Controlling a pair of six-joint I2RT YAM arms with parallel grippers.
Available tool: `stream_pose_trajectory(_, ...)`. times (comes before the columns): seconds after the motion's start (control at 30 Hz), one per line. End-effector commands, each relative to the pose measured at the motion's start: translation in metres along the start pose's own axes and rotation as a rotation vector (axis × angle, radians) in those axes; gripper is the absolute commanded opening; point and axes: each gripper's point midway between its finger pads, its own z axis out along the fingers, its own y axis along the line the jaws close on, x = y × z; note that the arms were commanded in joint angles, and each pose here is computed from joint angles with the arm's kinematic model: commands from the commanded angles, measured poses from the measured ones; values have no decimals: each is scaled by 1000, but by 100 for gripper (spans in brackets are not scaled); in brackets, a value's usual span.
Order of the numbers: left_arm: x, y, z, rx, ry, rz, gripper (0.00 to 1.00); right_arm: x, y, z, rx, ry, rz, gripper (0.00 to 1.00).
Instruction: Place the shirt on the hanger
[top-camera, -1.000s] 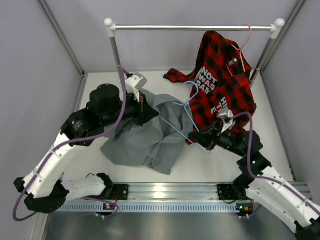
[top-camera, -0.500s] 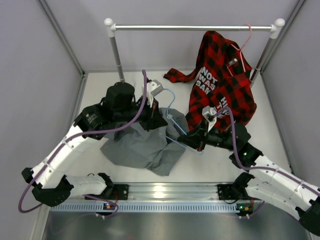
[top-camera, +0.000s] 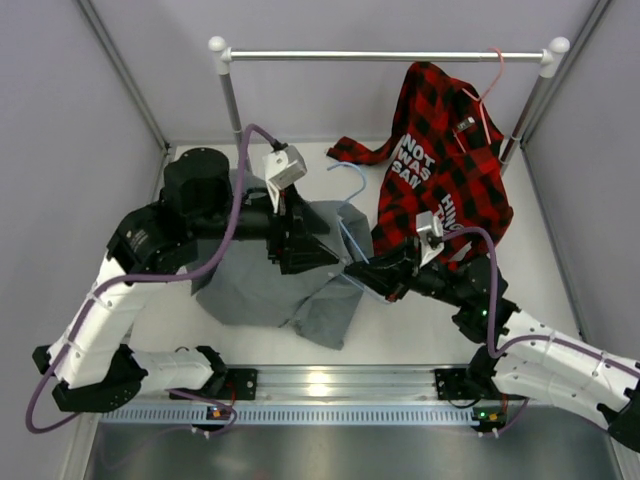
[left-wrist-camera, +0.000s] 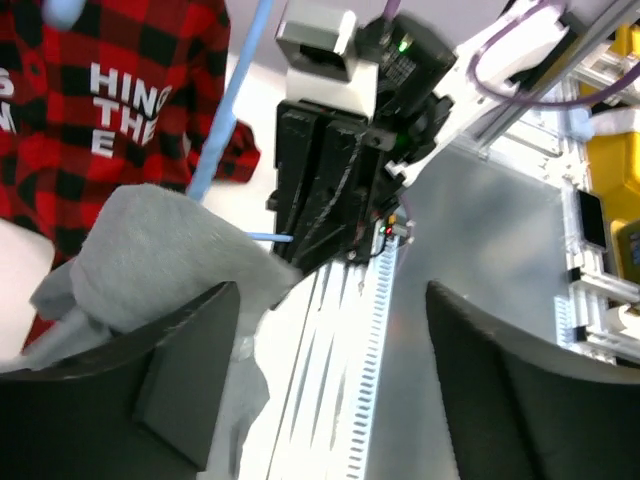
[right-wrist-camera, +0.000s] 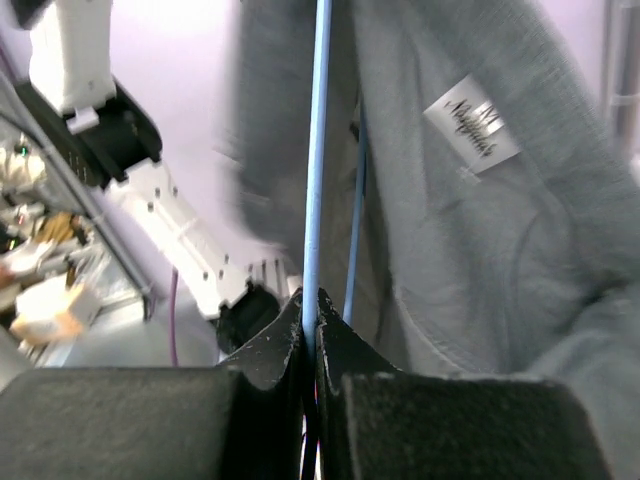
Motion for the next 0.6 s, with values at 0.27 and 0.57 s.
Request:
stream_pose_trajectory(0.27,-89,39,-83,-492,-278,319,98,-64,10,-3,-5,-323,-109,0)
stream_pose_trajectory(0.57,-78,5,-30,-113,-205,673,98,-32,7,-9,-20,-237,-127,0)
